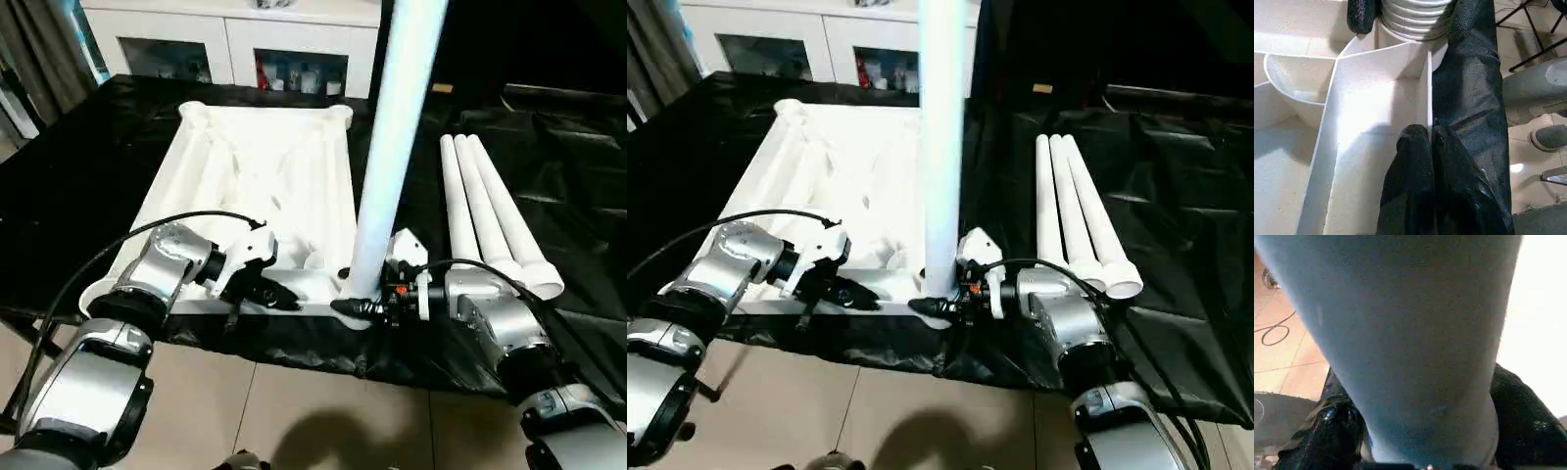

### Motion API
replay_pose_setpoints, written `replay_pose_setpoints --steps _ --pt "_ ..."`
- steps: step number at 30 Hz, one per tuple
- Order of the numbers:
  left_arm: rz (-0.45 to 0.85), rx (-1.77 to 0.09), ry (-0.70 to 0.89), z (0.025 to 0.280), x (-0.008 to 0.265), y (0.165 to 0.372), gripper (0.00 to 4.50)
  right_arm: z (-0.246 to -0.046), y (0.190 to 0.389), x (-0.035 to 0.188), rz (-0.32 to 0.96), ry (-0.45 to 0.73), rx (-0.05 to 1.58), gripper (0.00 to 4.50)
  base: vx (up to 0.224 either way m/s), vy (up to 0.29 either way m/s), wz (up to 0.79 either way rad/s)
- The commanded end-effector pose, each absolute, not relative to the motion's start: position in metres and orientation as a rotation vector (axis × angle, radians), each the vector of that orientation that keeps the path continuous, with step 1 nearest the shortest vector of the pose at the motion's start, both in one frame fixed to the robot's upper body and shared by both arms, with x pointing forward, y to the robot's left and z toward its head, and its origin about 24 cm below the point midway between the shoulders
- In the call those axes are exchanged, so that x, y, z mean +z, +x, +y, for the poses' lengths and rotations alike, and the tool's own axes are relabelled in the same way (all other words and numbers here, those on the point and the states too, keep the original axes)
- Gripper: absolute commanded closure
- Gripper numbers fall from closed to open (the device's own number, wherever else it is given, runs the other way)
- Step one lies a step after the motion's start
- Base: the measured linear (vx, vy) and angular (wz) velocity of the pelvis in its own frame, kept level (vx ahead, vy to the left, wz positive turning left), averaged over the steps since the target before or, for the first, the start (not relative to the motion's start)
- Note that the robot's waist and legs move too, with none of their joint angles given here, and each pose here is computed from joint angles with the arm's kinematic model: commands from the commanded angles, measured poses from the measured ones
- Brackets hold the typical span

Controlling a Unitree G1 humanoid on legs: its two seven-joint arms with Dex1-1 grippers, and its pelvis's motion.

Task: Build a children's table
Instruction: Rotate leg to tighten

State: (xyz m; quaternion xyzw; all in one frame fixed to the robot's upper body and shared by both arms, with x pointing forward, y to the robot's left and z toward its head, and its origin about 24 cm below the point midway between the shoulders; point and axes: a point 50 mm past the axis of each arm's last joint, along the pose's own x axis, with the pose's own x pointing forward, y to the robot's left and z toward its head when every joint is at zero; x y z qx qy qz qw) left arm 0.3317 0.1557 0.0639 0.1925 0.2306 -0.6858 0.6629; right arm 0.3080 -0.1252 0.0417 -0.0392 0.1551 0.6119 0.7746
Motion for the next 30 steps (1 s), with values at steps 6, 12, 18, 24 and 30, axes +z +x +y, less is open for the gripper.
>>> replay_pose_setpoints --steps 6,12,18,24,30 --pt "0.467 -1.492 0.396 0.141 0.065 0.338 4.5 -0.11 0.318 0.038 0.308 0.008 1.135 1.73 0.0 0.0 0.0" --pt "0.415 -1.289 0.371 0.124 0.066 0.351 4.5 -0.101 0.341 0.029 0.307 0.038 0.751 1.74 0.0 0.0 0.0" --pt "0.343 -1.145 0.358 0.099 0.066 0.358 4.5 -0.091 0.352 0.022 0.346 0.06 0.473 1.74 0.0 0.0 0.0" --pt "0.316 -1.168 0.352 0.086 0.062 0.353 4.5 -0.084 0.355 0.027 0.299 0.071 0.476 0.84 0.0 0.0 0.0" --pt "0.33 -1.229 0.389 0.092 0.057 0.348 4.5 -0.086 0.357 0.033 0.259 0.033 0.548 0.38 0.0 0.0 0.0"
